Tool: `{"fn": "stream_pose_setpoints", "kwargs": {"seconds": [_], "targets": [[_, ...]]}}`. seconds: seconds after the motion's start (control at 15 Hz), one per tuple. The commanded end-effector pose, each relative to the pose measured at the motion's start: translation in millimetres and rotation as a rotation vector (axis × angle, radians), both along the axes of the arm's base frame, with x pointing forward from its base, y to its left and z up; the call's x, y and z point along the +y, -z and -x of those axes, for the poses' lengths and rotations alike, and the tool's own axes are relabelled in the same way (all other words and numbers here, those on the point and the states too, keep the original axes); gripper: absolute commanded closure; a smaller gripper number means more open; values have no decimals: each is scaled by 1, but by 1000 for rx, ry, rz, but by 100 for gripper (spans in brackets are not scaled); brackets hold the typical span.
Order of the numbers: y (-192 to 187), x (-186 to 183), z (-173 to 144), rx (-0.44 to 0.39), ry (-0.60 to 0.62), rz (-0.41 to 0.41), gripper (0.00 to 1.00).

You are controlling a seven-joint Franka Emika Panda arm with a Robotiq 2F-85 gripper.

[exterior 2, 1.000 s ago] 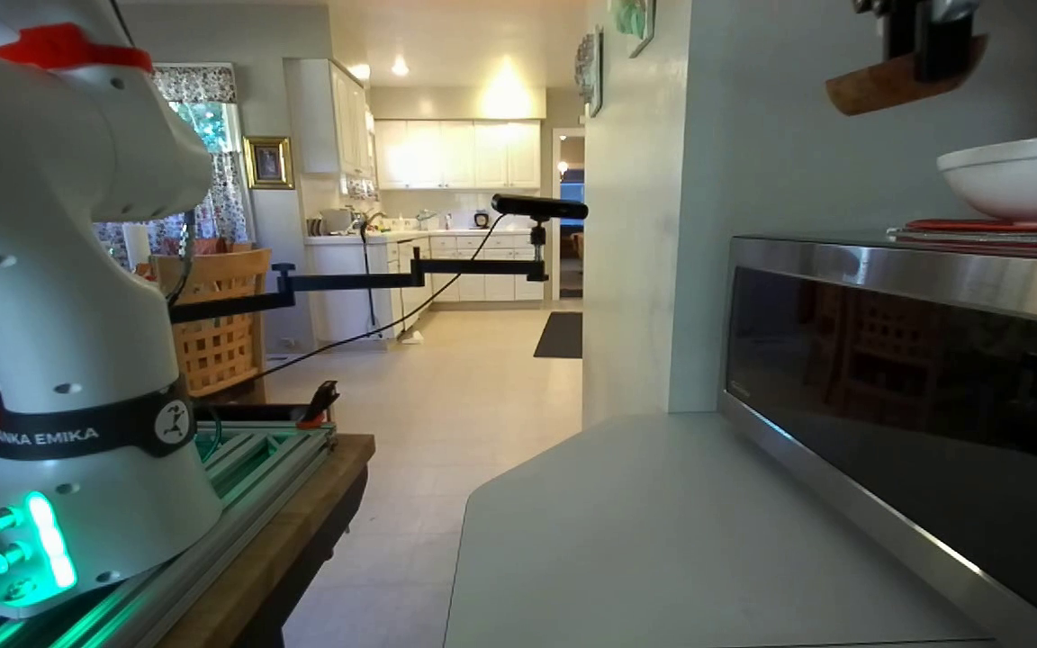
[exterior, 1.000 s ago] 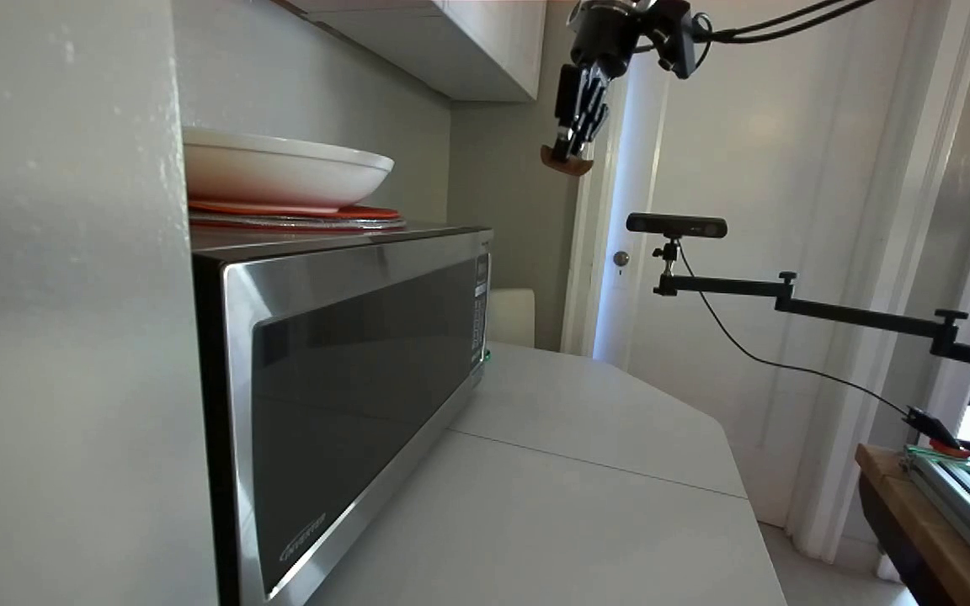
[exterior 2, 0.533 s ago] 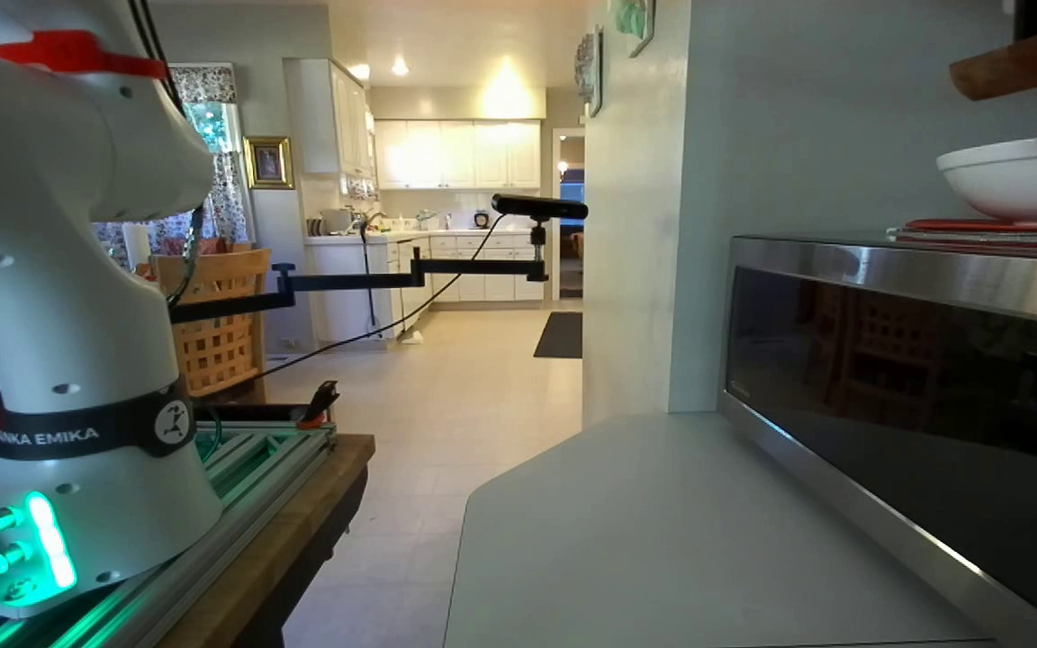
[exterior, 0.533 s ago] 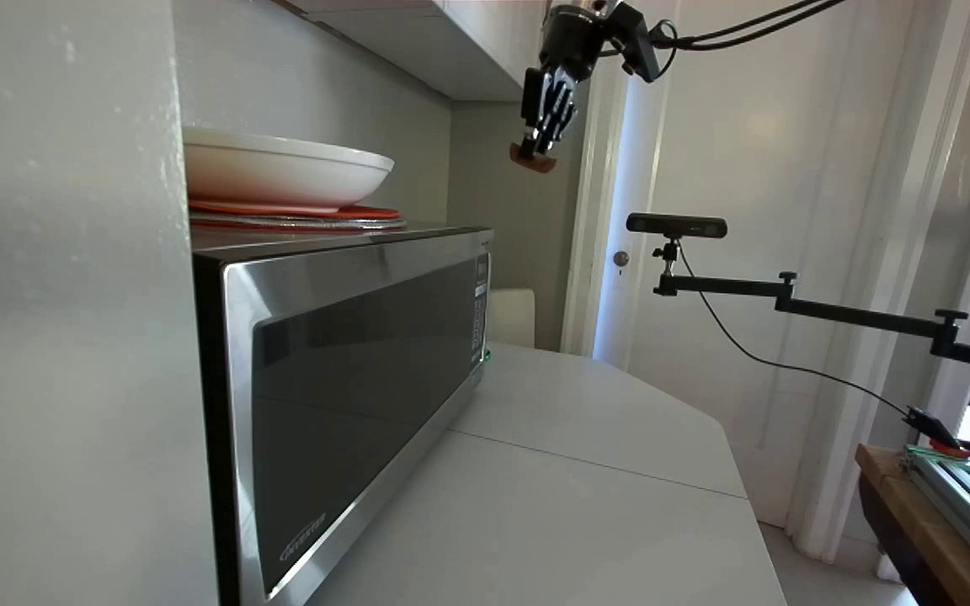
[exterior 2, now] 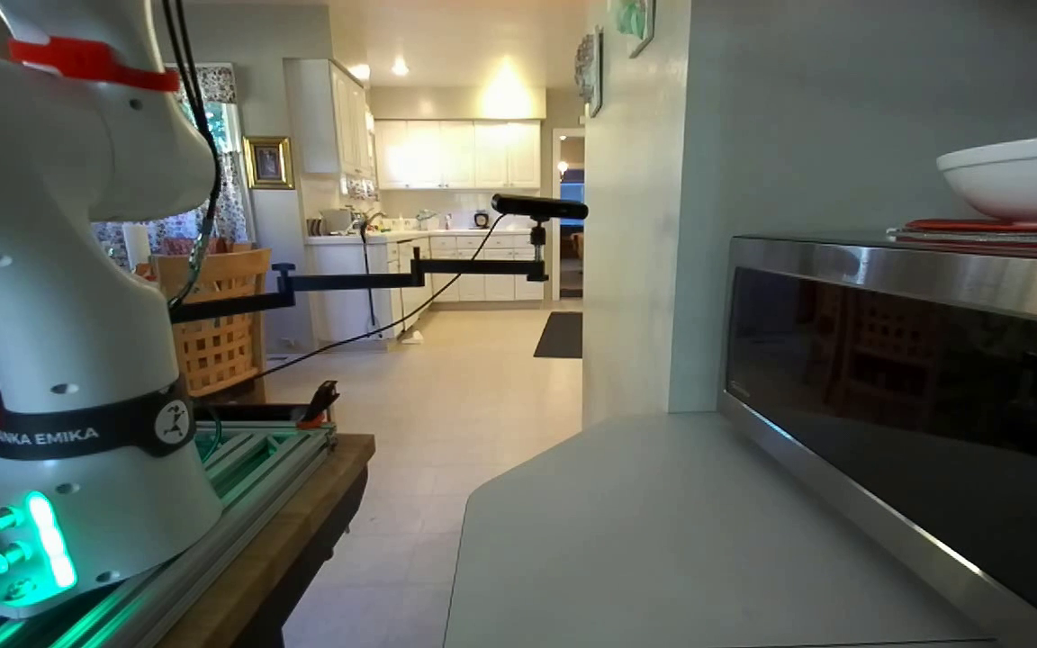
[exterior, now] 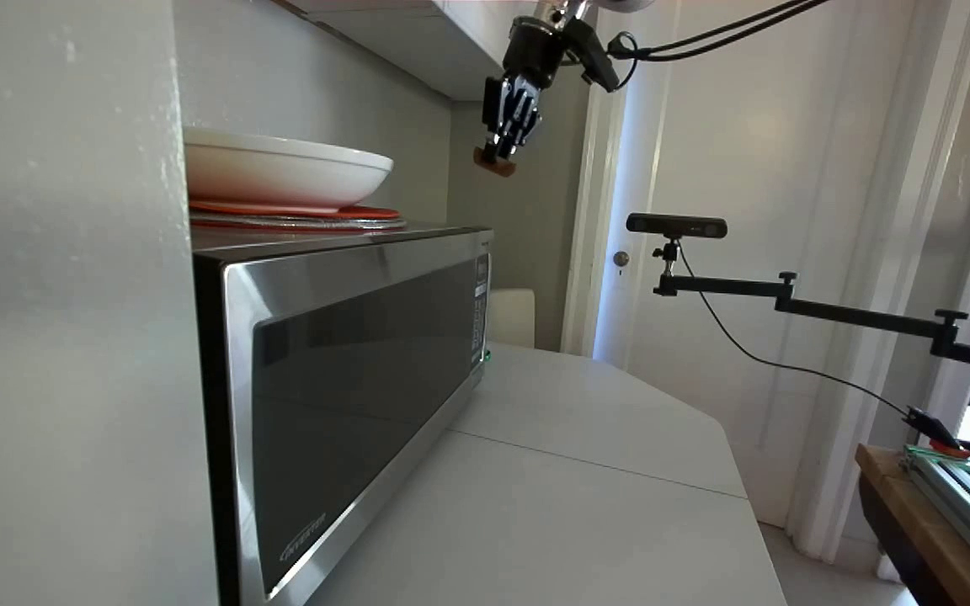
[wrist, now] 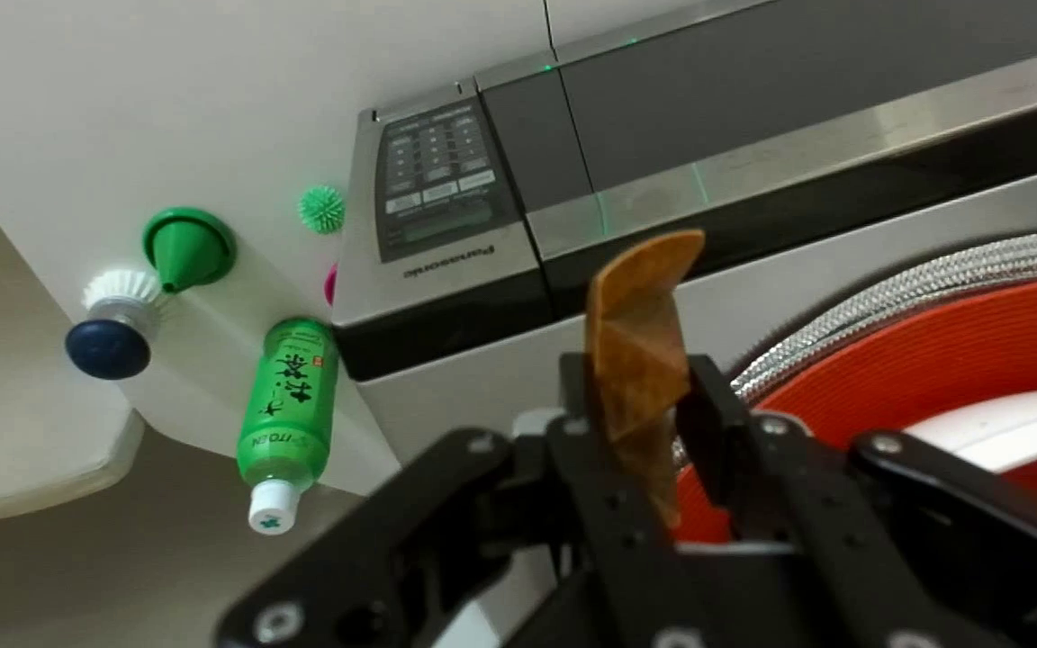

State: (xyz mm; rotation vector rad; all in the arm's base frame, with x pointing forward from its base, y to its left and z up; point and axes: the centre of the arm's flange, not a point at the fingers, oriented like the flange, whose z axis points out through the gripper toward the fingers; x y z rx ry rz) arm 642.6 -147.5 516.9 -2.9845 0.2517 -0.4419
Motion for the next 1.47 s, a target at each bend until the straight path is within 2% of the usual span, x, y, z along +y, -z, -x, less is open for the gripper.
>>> {"fn": "stream_pose_setpoints", "kwargs": {"seconds": [0.0,0.73,1.4], "targets": [[3,-5,-30,-8,24,-34,93],[44,-5,-59,0,53,-48,93],[63,-9,-64,10,64,-51,93]]}}
